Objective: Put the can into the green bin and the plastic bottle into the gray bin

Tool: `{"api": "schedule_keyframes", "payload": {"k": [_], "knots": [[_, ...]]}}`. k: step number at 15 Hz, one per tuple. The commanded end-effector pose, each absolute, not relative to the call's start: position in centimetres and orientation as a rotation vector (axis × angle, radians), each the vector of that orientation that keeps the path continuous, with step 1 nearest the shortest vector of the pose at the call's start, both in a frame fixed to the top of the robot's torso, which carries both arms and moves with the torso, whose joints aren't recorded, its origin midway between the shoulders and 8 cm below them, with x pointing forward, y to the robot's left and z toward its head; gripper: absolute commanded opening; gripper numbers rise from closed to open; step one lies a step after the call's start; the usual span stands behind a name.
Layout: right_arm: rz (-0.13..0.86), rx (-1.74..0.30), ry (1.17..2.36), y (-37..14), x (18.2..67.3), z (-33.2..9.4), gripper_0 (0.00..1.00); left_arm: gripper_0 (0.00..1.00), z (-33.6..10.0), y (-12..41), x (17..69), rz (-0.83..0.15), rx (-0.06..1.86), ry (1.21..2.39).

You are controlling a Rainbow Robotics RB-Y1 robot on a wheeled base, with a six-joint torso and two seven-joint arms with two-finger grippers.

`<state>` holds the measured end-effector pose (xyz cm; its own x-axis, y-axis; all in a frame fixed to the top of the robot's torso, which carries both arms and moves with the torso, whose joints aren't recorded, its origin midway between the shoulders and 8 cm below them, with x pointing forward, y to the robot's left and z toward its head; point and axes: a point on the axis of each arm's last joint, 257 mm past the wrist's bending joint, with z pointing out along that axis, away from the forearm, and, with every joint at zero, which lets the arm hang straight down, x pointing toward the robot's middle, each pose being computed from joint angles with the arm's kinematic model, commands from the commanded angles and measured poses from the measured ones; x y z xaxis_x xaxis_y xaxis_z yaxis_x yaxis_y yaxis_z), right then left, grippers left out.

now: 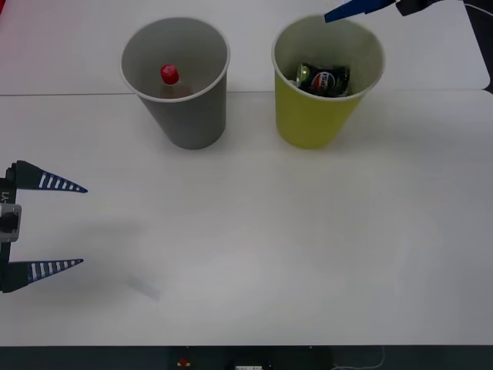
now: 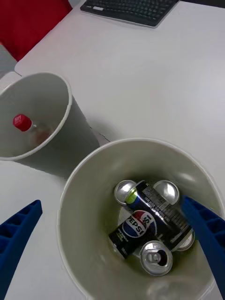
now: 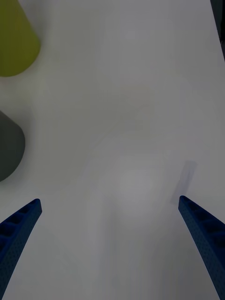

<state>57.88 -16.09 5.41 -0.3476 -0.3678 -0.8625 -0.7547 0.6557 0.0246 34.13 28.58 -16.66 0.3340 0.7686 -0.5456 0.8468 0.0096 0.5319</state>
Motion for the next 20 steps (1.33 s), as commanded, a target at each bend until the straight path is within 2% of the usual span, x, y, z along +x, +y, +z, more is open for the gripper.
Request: {"api": "schedule_keyframes", "payload": {"k": [1, 6, 7, 10, 13, 20], "knots": [[0.570, -0.949, 1.921, -16.6, 55.4, 5.2, 1.00, 1.00, -16.7, 28.6, 34.1, -0.118, 1.762, 1.444], [0.498, -1.112, 1.860, -17.1, 50.3, 3.5, 1.00, 1.00, -16.7, 28.6, 34.1, -0.118, 1.762, 1.444], [0.464, -1.176, 1.825, -17.5, 49.1, 2.7, 1.00, 1.00, -16.7, 28.6, 34.1, -0.118, 1.762, 1.444], [0.472, -1.303, 1.761, -18.5, 45.6, 0.2, 1.00, 1.00, -16.7, 28.6, 34.1, -0.118, 1.762, 1.444], [0.422, -1.425, 1.697, -19.7, 42.6, -2.3, 1.00, 1.00, -16.7, 28.6, 34.1, -0.118, 1.762, 1.444], [0.342, -1.583, 1.616, -21.9, 38.2, -7.2, 1.00, 1.00, -16.7, 28.6, 34.1, -0.118, 1.762, 1.444]]}}
